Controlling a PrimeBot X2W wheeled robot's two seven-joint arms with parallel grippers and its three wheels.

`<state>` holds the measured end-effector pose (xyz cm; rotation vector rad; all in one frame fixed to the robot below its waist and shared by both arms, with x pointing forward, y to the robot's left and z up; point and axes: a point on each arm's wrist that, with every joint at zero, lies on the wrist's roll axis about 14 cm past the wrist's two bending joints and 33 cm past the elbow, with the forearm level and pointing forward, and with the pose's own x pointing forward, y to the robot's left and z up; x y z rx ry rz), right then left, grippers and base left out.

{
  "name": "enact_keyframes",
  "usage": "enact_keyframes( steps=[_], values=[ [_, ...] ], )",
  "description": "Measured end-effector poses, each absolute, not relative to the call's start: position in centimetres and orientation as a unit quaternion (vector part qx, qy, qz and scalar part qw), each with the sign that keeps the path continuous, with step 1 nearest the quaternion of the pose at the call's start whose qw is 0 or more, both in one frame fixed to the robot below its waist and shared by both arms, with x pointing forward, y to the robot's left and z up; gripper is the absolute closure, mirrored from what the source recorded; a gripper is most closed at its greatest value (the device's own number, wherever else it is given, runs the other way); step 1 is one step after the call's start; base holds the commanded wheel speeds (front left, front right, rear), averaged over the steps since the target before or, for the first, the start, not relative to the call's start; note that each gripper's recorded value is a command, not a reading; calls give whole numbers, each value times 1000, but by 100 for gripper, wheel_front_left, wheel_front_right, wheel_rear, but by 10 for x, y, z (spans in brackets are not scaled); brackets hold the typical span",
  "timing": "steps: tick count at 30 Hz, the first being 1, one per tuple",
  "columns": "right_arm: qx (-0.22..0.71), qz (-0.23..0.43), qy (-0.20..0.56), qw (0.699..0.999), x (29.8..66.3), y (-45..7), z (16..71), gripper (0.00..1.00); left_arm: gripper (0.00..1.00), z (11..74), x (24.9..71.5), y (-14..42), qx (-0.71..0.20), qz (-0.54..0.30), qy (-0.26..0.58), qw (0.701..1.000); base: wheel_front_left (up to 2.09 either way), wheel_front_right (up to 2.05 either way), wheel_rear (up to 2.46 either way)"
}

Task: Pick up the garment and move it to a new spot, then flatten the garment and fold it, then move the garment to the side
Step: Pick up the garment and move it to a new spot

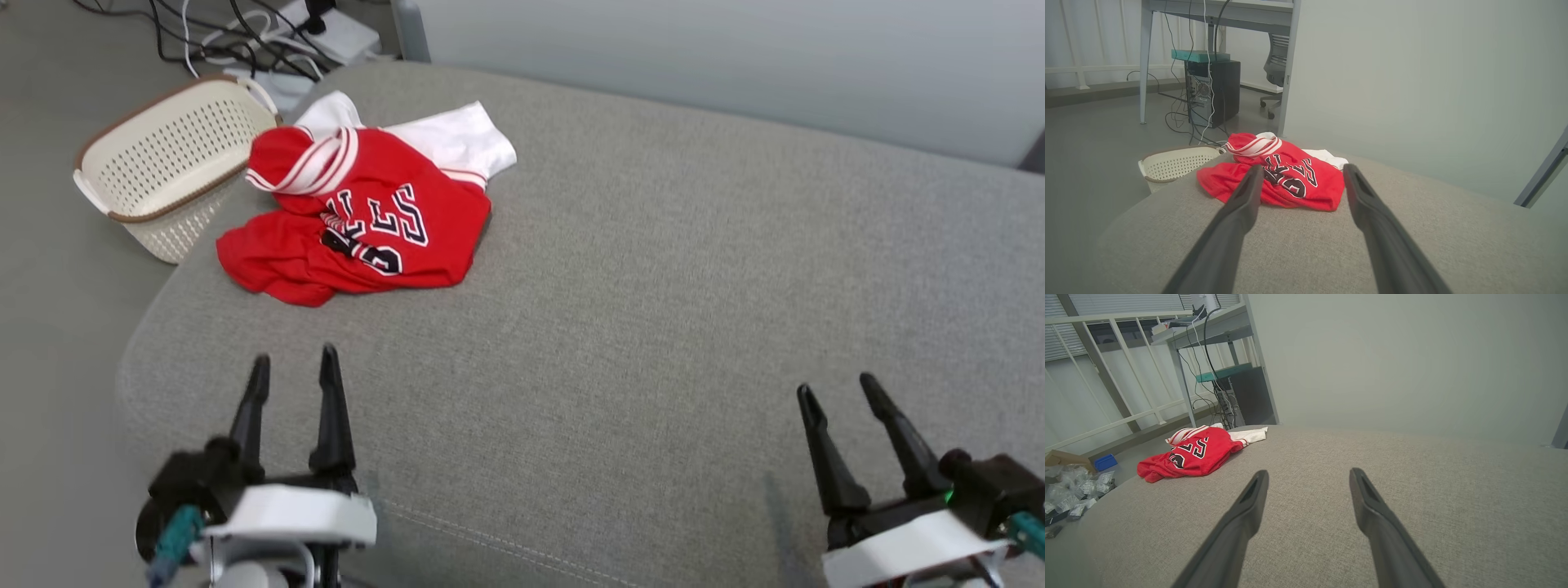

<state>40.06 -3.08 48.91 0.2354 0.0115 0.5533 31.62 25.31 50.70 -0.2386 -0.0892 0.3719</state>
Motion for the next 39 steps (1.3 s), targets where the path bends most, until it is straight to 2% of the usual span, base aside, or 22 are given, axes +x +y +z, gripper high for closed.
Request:
enact_keyframes(
  steps=[13,22,28,39],
  values=[
    [82,269,11,960,466,-57,460,0,0,493,430,275,-129,195,-23,972,0,0,0],
    [68,252,36,965,479,-81,433,0,0,452,493,277,-153,208,39,965,0,0,0],
    [60,256,51,963,481,-86,417,0,0,416,508,282,-148,234,101,956,0,0,0],
    [59,265,52,961,480,-87,419,0,0,373,496,284,-150,267,183,934,0,0,0]
  ],
)
